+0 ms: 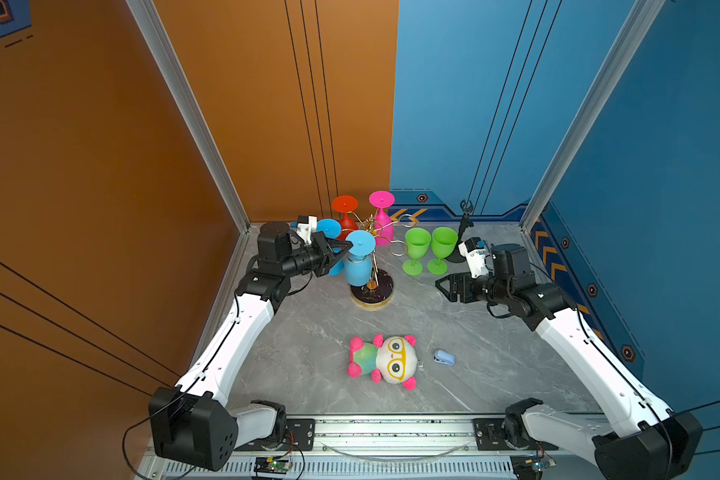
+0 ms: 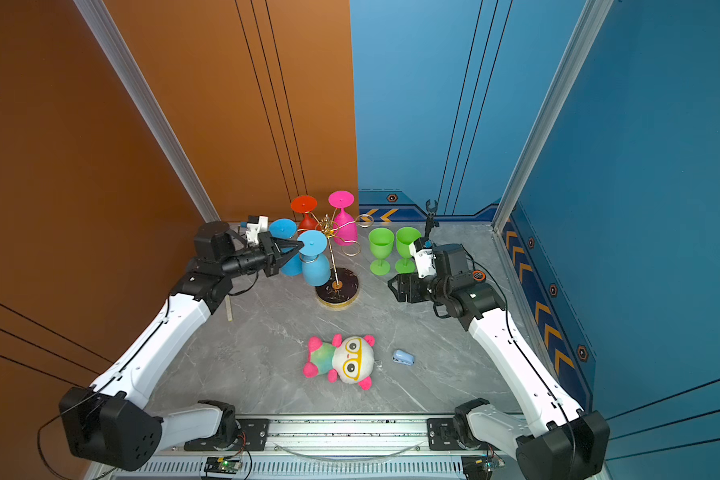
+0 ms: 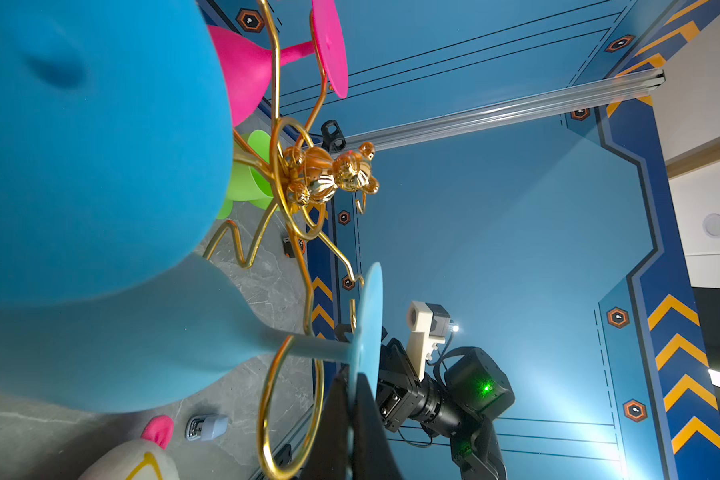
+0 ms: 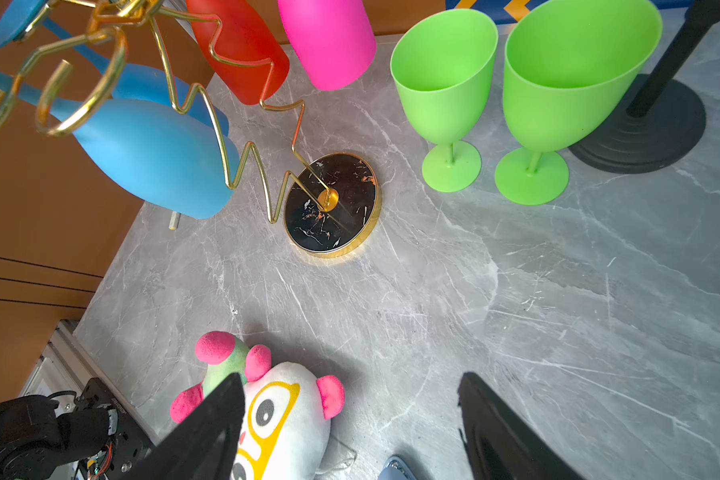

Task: Take the wine glass off the wine glass rack
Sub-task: 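Pull the light blue glass off the rack toward the robot with the left gripper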

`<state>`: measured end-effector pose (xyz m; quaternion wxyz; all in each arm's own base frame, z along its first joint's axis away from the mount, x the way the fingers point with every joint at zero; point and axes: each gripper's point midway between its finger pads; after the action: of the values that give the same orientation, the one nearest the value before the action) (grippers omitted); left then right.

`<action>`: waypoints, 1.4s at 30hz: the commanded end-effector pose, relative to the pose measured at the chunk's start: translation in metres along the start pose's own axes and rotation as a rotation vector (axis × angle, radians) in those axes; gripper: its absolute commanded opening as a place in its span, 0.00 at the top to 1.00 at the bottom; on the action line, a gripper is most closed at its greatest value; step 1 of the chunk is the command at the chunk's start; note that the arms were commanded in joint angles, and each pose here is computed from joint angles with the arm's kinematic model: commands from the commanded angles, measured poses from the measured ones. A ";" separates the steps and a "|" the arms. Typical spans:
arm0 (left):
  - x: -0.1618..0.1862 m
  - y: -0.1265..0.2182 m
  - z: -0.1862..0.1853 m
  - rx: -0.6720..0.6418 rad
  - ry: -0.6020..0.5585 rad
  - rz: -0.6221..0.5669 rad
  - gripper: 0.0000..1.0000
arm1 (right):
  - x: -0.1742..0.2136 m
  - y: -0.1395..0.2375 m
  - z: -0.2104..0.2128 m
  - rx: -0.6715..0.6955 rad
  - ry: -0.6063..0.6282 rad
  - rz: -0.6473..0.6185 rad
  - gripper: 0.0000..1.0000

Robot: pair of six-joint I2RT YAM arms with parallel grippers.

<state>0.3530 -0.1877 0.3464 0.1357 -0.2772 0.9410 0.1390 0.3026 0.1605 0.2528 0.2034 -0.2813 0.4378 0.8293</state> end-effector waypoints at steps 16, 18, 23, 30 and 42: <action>-0.023 0.021 -0.006 -0.038 -0.056 -0.105 1.00 | 0.005 0.005 -0.002 0.002 -0.015 -0.018 0.18; -0.023 0.025 -0.006 -0.040 -0.059 -0.112 1.00 | 0.005 0.005 -0.002 0.002 -0.017 -0.017 0.18; -0.018 0.034 -0.007 -0.029 -0.061 -0.110 1.00 | 0.006 0.004 -0.001 -0.001 -0.019 -0.014 0.18; -0.003 0.051 -0.005 -0.011 -0.068 -0.112 1.00 | 0.006 0.005 0.000 -0.005 -0.020 -0.014 0.18; 0.023 0.084 -0.009 0.045 -0.188 -0.081 1.00 | 0.006 0.003 0.003 -0.017 -0.030 -0.009 0.18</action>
<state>0.3023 -0.1253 0.3572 0.1921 -0.3365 0.9102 0.1461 0.2967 0.1587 0.2477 0.2074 -0.2687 0.4362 0.8334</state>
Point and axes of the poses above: each gripper's point midway between its finger pads, its own y axis back along the fingers, its own z axis along the line the jaws close on, x = y × z, and after that the axes turned 7 degrees about -y, right-handed
